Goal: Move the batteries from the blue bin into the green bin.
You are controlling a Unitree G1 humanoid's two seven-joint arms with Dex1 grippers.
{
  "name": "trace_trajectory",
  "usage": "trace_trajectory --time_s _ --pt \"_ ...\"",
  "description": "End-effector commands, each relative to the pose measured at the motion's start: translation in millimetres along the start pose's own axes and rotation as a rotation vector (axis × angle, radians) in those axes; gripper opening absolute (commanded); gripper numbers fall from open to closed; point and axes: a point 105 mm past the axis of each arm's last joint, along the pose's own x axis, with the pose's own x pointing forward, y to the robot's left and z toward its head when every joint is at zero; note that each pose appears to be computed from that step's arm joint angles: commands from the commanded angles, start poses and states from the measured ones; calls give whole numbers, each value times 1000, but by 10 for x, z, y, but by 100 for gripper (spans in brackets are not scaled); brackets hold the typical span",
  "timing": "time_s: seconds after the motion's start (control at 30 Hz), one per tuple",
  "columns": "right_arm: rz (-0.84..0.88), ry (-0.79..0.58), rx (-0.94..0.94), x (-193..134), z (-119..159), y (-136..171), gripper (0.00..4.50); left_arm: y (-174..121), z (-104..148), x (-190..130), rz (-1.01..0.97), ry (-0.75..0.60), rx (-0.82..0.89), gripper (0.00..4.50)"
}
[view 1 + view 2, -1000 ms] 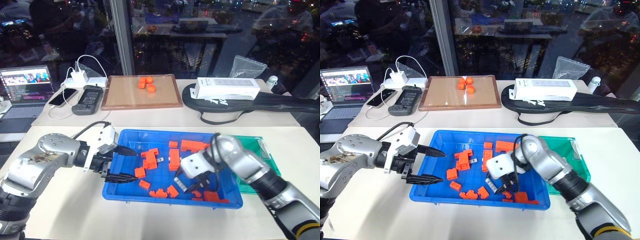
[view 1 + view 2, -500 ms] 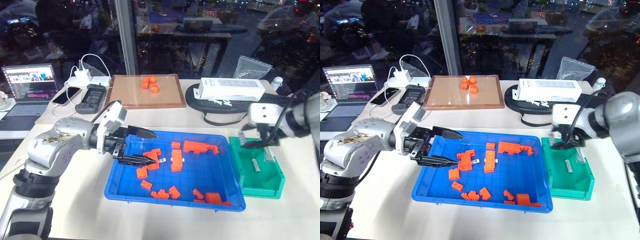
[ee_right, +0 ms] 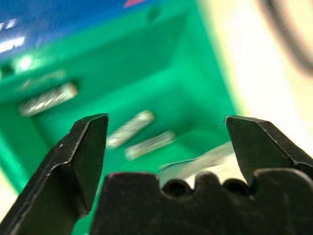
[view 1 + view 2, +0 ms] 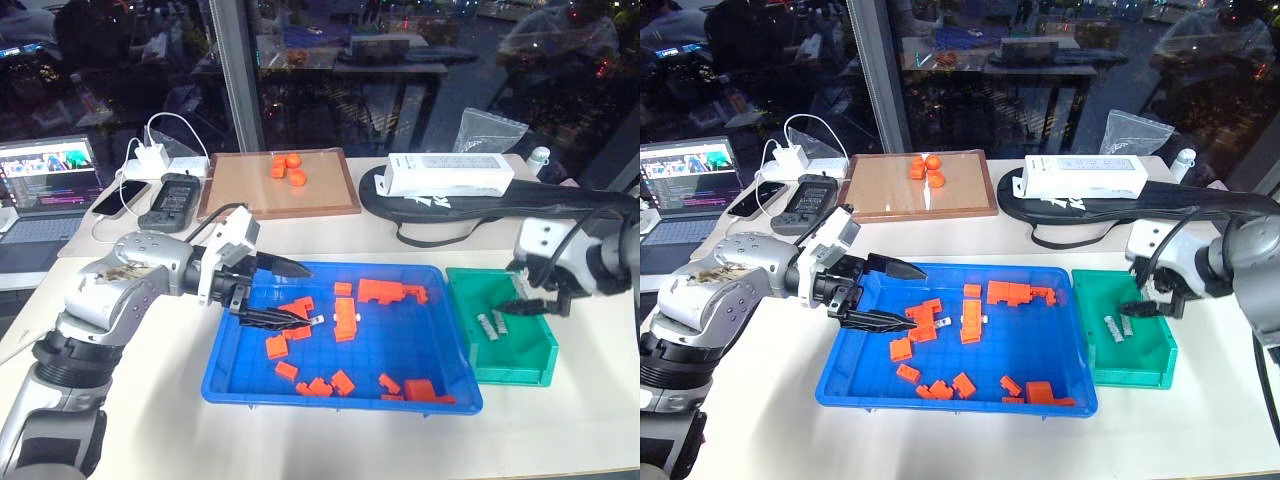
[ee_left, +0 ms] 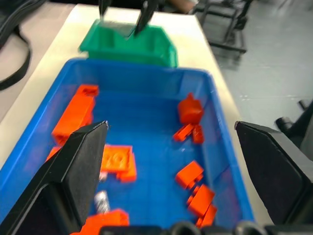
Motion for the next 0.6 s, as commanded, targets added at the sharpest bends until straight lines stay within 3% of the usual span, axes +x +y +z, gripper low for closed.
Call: trace_trajectory --time_s 0.03,0.2,0.33,0.6 --pt "90 -189 -125 97 594 165 444 53 -64 -120 78 56 29 450" --pt "285 -324 -230 558 1037 619 444 68 -195 -202 124 118 17 450" --pt "376 -434 -173 945 1322 842 444 36 -224 -230 138 132 8 450" --pt "443 -392 -195 1242 1331 1007 444 -72 -249 -310 173 147 -13 450"
